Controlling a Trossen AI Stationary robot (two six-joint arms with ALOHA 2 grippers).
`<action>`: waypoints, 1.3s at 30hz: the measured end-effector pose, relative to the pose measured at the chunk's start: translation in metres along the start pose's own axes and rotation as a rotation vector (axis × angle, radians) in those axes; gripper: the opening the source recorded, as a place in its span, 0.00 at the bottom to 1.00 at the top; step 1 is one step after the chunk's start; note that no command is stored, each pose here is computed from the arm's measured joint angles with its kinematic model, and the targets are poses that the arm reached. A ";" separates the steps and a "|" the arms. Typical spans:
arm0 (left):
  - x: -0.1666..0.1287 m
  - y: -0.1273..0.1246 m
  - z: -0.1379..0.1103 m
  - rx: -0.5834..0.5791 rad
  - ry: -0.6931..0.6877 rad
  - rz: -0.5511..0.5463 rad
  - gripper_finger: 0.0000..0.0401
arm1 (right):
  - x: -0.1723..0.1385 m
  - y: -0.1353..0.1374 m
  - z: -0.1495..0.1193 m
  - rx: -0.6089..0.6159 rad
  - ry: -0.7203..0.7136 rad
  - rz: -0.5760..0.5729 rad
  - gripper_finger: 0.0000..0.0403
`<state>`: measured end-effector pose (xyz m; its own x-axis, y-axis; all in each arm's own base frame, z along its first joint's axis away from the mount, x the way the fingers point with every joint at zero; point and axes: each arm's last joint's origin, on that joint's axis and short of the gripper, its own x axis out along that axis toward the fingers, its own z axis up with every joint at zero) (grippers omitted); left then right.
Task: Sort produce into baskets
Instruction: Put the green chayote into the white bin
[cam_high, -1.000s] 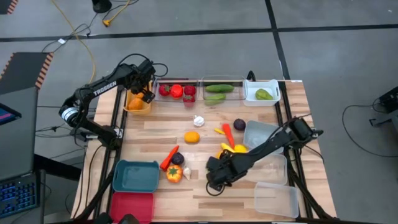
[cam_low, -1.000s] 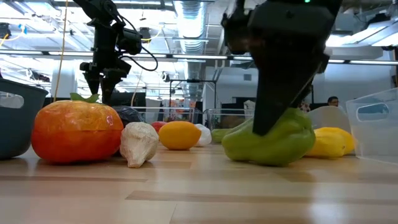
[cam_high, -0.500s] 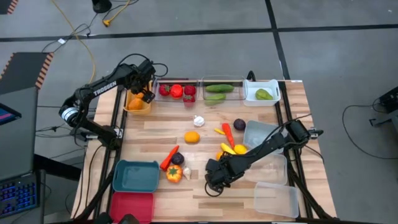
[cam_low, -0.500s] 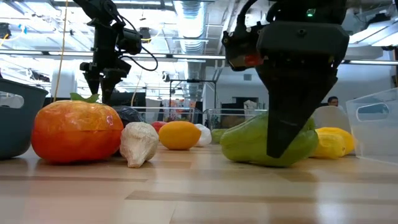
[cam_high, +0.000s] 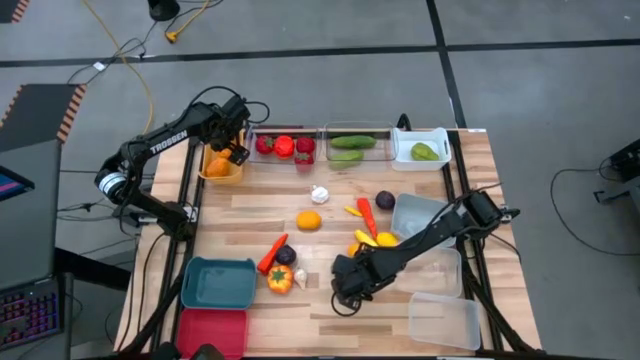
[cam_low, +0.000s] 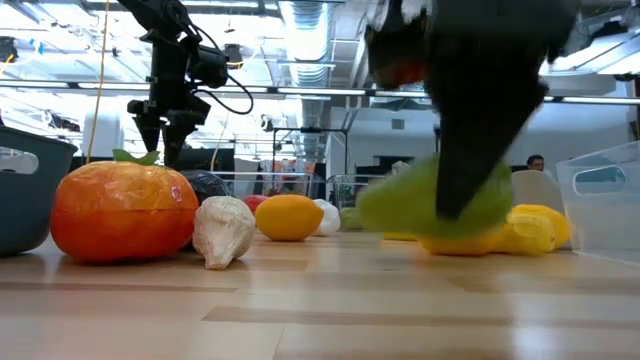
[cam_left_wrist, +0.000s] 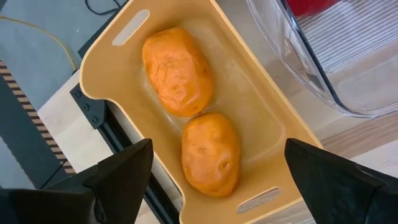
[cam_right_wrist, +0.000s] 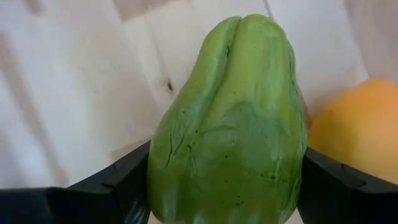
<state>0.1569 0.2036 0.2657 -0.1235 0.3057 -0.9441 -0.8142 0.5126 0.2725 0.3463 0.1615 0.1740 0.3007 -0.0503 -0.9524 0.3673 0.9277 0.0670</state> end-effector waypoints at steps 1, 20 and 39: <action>0.000 0.000 0.000 0.000 0.000 0.000 0.88 | -0.006 -0.001 0.001 -0.005 -0.007 0.007 0.81; 0.000 -0.002 0.000 -0.018 0.004 -0.054 0.88 | -0.159 -0.141 0.022 0.038 -0.225 -0.276 0.82; 0.000 -0.002 0.000 -0.019 0.004 -0.054 0.88 | -0.183 -0.340 0.026 0.390 -0.067 -0.600 0.83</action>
<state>0.1582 0.2027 0.2653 -0.0816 0.2749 -0.9580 -0.8304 0.5129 0.2179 0.1895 -0.1548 0.3331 -0.0031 -0.5442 -0.8389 0.7703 0.5337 -0.3490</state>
